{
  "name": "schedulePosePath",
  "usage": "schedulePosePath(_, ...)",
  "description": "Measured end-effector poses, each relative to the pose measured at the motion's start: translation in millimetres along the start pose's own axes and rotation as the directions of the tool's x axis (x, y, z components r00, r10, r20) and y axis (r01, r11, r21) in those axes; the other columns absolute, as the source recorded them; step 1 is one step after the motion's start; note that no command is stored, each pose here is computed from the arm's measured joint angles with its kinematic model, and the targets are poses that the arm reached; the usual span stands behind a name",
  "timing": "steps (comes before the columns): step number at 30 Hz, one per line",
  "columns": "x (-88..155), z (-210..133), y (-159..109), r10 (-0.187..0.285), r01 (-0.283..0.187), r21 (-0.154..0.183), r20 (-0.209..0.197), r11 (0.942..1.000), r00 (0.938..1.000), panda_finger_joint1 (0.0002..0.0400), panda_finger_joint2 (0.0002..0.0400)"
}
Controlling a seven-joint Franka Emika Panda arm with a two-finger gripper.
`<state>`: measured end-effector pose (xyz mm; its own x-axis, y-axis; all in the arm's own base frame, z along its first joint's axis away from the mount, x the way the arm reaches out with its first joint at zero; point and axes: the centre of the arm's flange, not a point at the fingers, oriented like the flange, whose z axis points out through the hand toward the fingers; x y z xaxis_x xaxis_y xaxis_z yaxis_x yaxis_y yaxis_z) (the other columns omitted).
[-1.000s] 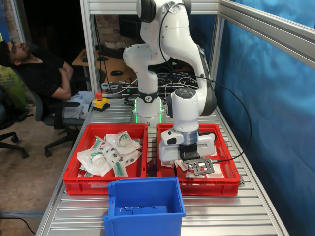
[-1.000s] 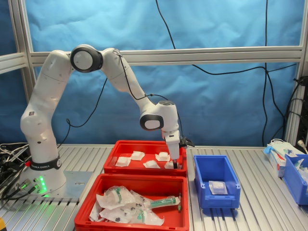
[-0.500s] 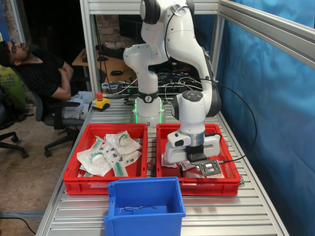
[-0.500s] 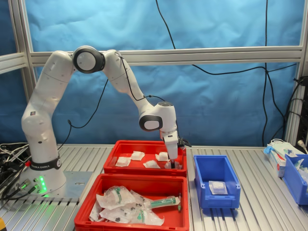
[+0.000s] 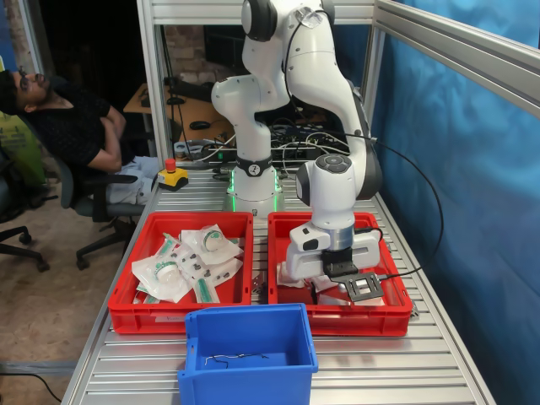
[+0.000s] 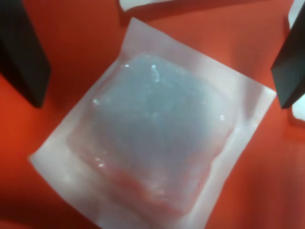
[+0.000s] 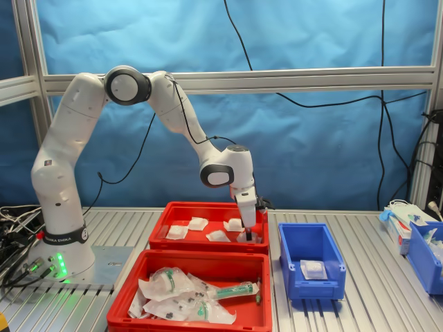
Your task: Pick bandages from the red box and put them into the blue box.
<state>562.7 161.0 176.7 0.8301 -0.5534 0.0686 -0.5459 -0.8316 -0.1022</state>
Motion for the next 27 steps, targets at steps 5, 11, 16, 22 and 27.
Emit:
schedulePosePath(5,4.2,-0.4,3.4,0.007,-0.007,-0.003,-0.005,1.0,1.0,0.04,0.04)
schedulePosePath(11,8.1,0.7,7.3,0.015,-0.015,-0.008,-0.008,0.9999,0.9999,0.04,0.04)
schedulePosePath(16,9.4,4.9,10.5,0.018,-0.019,-0.016,-0.006,0.9997,0.9998,0.04,0.04)
schedulePosePath(22,9.2,9.6,13.0,0.02,-0.02,-0.025,-0.003,0.9995,0.9998,0.04,0.04)
schedulePosePath(27,9.2,10.0,13.2,0.02,-0.02,-0.025,-0.003,0.9995,0.9998,0.04,0.04)
